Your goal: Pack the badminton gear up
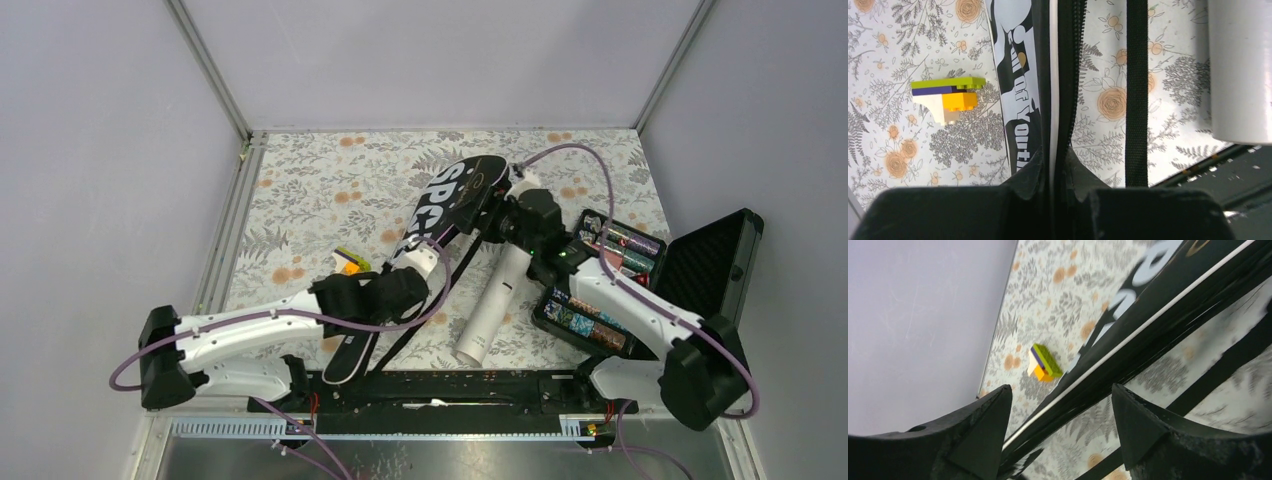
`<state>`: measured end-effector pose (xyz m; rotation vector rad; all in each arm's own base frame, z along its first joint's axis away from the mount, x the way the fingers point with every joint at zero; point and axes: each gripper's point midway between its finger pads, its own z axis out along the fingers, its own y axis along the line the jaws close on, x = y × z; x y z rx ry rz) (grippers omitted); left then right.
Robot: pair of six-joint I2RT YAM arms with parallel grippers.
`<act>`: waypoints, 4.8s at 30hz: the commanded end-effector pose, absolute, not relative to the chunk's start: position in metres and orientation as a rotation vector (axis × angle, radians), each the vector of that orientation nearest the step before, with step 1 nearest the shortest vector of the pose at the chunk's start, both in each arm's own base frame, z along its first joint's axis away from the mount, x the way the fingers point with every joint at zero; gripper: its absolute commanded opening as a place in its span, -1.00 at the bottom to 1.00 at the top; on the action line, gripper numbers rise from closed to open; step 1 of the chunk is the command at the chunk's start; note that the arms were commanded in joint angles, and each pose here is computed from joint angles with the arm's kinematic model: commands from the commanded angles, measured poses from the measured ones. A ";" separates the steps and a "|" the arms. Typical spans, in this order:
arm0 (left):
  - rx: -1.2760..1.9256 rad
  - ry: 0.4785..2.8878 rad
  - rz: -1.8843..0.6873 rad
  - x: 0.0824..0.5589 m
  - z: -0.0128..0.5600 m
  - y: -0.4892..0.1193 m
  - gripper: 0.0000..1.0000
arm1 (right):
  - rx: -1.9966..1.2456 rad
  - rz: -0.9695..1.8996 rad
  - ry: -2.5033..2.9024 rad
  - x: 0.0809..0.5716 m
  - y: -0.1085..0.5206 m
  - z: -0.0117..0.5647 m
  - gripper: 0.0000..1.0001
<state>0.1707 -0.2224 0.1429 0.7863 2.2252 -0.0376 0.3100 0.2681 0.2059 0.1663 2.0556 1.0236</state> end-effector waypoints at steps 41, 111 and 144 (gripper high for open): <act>0.699 2.137 -0.609 0.114 0.260 -0.208 -1.00 | -0.469 0.662 1.646 0.392 0.169 0.184 0.37; 0.693 2.105 -0.378 0.163 0.227 -0.241 -1.00 | -0.760 0.678 1.432 0.334 0.247 0.232 -1.00; 1.076 1.707 -0.377 0.170 0.282 -0.211 0.40 | -0.418 0.769 1.587 0.319 0.280 0.247 -1.00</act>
